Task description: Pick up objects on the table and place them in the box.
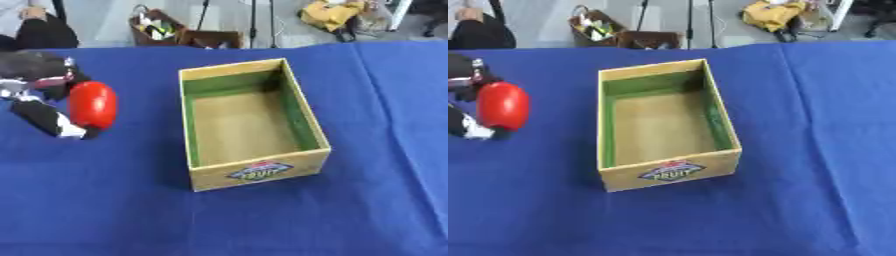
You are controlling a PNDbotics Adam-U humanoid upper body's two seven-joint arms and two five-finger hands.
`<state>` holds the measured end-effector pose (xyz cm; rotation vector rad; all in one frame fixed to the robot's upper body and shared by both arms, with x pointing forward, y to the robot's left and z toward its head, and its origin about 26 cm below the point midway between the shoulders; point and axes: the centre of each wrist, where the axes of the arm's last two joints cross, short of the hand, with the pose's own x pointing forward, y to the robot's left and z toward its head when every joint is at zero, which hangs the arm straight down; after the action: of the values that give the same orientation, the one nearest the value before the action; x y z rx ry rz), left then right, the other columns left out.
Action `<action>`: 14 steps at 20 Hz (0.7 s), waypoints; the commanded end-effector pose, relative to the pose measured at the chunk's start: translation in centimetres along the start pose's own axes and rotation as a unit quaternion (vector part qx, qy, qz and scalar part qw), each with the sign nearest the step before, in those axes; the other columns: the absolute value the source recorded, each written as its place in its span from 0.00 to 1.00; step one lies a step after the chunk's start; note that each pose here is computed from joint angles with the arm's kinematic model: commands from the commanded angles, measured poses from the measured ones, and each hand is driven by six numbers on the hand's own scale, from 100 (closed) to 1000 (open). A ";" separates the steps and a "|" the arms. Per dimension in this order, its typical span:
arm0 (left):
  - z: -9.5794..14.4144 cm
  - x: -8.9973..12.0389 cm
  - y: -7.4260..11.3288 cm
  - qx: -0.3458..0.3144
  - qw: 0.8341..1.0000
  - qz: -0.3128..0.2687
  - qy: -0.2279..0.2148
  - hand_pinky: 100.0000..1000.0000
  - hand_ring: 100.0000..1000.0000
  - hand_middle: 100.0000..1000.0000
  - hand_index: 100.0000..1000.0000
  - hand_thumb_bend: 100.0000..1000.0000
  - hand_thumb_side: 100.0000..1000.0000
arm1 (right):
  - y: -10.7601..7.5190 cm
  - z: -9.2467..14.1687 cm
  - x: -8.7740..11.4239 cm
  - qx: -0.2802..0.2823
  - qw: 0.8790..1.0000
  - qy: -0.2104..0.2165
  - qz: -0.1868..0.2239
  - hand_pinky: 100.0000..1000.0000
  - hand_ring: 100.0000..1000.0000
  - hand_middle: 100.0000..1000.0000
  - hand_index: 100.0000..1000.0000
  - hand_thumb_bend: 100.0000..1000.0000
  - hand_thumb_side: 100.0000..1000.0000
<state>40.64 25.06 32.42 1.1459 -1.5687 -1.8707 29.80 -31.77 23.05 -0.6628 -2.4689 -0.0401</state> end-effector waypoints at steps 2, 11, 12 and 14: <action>-3.7 4.7 3.7 0.083 0.996 -0.021 -0.032 0.00 0.21 0.17 0.44 0.00 0.63 | 0.0 -0.4 0.6 0.003 1.000 -0.012 -0.009 0.66 0.67 0.59 0.73 0.00 0.81; -12.1 13.8 2.4 0.061 0.989 -0.117 -0.061 0.00 0.26 0.20 0.46 0.00 0.63 | 0.8 -0.5 0.9 0.013 0.999 -0.015 -0.031 0.66 0.68 0.59 0.73 0.00 0.80; -12.6 14.2 1.8 0.051 0.989 -0.123 -0.063 0.00 0.26 0.20 0.46 0.00 0.63 | 0.8 -0.6 0.9 0.013 0.999 -0.015 -0.032 0.66 0.68 0.59 0.73 0.00 0.80; -13.6 14.8 0.2 0.029 0.989 -0.128 -0.065 0.00 0.27 0.20 0.46 0.00 0.63 | 0.8 -0.6 0.9 0.014 0.999 -0.015 -0.033 0.66 0.68 0.59 0.73 0.00 0.80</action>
<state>43.26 6.32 27.67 1.2918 -1.6260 -2.0959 30.11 -30.81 23.10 -0.5781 -2.4858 -0.0363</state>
